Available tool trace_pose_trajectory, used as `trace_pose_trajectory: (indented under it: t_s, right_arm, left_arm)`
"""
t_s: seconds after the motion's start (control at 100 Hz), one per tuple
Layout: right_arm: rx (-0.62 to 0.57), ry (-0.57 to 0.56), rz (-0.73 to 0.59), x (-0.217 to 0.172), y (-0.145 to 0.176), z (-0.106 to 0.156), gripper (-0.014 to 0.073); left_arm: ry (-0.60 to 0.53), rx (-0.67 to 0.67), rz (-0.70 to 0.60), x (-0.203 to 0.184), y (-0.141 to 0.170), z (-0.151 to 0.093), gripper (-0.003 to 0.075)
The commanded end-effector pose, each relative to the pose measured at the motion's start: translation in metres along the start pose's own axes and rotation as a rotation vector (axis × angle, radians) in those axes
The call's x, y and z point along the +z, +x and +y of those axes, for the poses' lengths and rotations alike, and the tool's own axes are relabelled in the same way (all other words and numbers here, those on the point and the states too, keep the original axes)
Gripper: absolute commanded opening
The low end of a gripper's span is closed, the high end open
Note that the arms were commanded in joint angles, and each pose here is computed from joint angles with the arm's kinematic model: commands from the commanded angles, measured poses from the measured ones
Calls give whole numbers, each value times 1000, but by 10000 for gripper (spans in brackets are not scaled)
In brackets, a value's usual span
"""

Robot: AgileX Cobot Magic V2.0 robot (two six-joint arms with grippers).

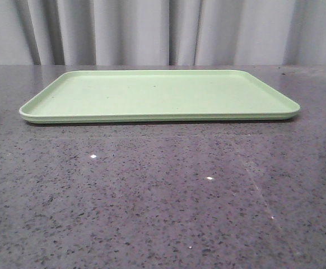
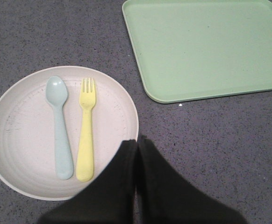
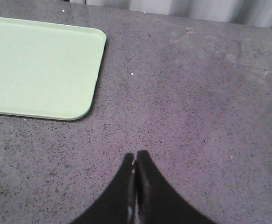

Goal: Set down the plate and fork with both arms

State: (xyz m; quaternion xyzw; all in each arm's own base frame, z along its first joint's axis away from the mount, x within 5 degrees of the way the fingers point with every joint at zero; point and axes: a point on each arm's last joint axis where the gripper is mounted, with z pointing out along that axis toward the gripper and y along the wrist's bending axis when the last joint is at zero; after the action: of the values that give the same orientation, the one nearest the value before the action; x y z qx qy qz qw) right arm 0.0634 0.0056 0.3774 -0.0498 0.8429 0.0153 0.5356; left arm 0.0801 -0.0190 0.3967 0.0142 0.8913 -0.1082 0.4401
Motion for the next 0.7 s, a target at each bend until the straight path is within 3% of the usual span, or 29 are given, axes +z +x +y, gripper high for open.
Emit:
trace_pose_trajectory:
  t_s: [0.0,0.21,0.34,0.38,0.52,0.61,0.69]
  right_arm:
    - [1,9,-64,1,-10,-1,-118]
    - [1,9,-45,4,-7,-1,-98]
    - [1,9,-45,4,-7,-1,68]
    - [1,9,-46,4,-7,-1,148]
    - [1,9,-53,4,-8,-1,369]
    - [1,9,-58,3,-8,-1,403]
    - [1,9,-58,3,-8,-1,403]
  left_arm:
    - [9,27,-82,-5,-12,-2,-20]
    - [-3,33,-69,-5,-11,-1,-19]
    - [-2,33,-43,-5,-9,-1,37]
    - [-2,33,-33,-5,-8,-1,82]
    - [0,32,-27,-5,-7,-1,367]
    - [-2,33,-30,-5,-8,-1,574]
    - [-2,33,-30,-5,-8,-1,652]
